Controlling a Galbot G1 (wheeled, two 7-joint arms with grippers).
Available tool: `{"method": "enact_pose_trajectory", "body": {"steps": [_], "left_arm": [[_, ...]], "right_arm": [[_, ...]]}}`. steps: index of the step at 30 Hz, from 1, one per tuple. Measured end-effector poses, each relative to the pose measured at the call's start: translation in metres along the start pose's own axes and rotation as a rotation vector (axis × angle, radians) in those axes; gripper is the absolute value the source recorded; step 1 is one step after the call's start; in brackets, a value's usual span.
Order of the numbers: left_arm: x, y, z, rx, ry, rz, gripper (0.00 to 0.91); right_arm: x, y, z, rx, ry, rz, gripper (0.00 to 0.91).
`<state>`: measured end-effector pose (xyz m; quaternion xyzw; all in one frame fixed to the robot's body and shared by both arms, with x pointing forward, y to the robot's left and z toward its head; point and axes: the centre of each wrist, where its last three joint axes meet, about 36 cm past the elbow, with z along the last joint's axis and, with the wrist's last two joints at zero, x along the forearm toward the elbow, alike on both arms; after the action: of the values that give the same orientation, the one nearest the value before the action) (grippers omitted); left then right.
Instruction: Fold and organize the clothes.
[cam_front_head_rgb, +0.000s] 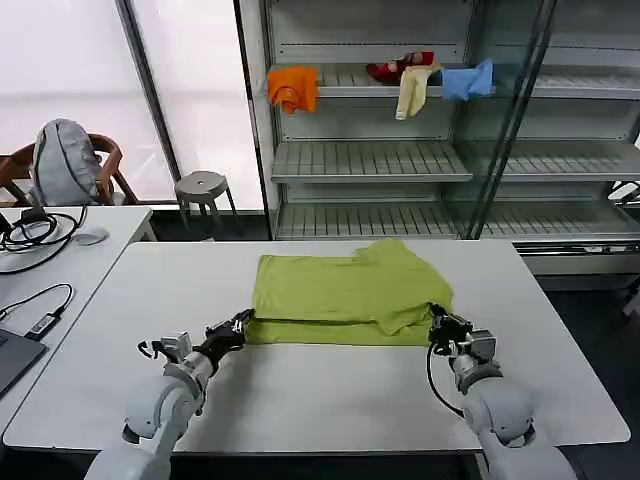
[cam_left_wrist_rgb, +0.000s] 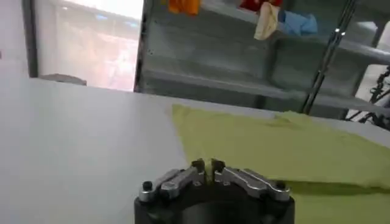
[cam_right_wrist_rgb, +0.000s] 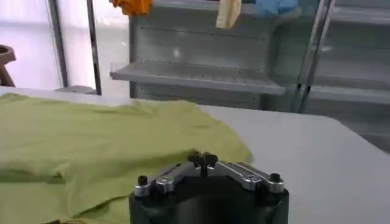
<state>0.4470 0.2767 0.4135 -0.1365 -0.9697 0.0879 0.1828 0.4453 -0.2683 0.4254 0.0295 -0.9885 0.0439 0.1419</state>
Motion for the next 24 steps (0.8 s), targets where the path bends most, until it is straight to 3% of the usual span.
{"method": "enact_pose_trajectory", "body": {"steps": [11,19,20,22,23,24], "left_arm": [[0.018,-0.002,-0.004,-0.038,0.007,-0.016,0.907],[0.029,-0.018,0.007,-0.096,0.073,-0.029,0.907],[0.029,-0.020,0.008,-0.098,0.079,-0.028,0.907],[0.029,-0.022,0.010,-0.104,0.089,-0.031,0.907],[0.029,-0.023,0.011,-0.107,0.093,-0.033,0.665],[0.028,-0.024,0.011,-0.109,0.097,-0.033,0.131]], "right_arm": [[0.012,-0.011,-0.001,0.015,0.002,0.029,0.907],[0.040,-0.016,-0.002,0.050,0.046,0.018,0.907],[0.043,-0.017,-0.001,0.055,0.056,0.017,0.856],[0.048,-0.018,0.002,0.061,0.076,0.017,0.000],[0.051,-0.019,0.004,0.062,0.085,0.016,0.000],[0.053,-0.019,0.005,0.063,0.093,0.016,0.000]]}}
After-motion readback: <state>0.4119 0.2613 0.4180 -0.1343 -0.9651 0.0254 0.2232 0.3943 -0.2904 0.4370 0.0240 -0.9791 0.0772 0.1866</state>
